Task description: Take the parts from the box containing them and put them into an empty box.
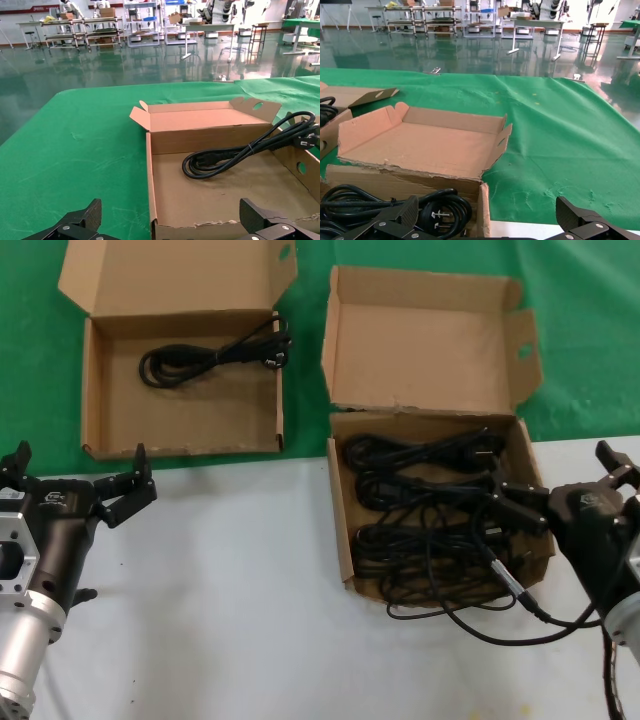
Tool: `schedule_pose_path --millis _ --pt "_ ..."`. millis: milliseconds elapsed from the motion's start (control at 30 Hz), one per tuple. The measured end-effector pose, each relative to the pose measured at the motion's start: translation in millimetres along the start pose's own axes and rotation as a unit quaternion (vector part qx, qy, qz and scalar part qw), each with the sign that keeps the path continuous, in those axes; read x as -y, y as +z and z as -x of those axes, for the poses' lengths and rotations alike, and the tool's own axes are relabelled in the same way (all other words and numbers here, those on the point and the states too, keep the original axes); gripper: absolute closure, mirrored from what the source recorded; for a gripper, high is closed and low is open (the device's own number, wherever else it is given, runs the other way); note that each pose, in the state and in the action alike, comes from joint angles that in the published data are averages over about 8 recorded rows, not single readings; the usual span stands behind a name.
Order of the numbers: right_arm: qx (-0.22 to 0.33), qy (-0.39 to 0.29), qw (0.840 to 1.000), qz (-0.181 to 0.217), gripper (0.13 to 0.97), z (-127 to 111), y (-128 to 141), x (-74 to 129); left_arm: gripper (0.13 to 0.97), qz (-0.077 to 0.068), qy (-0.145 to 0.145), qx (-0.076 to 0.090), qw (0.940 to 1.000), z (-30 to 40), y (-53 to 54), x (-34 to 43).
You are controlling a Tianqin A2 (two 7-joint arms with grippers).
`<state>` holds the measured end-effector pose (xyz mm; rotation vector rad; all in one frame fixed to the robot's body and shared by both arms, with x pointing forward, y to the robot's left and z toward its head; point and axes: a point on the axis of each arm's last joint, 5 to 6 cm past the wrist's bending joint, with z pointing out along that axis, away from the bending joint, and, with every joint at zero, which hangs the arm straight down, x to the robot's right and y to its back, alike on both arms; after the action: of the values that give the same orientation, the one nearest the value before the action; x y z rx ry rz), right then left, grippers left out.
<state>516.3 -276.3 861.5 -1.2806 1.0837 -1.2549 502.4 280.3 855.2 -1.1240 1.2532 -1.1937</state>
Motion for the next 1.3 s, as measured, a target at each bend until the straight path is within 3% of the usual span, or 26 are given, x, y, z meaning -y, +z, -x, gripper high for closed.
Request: schedule_pose_path --millis 1300 --pt "0.000 0.000 1.000 0.000 0.130 0.0 0.0 0.0 0.132 0.000 0.000 0.000 1.0000 0.0 0.0 0.0"
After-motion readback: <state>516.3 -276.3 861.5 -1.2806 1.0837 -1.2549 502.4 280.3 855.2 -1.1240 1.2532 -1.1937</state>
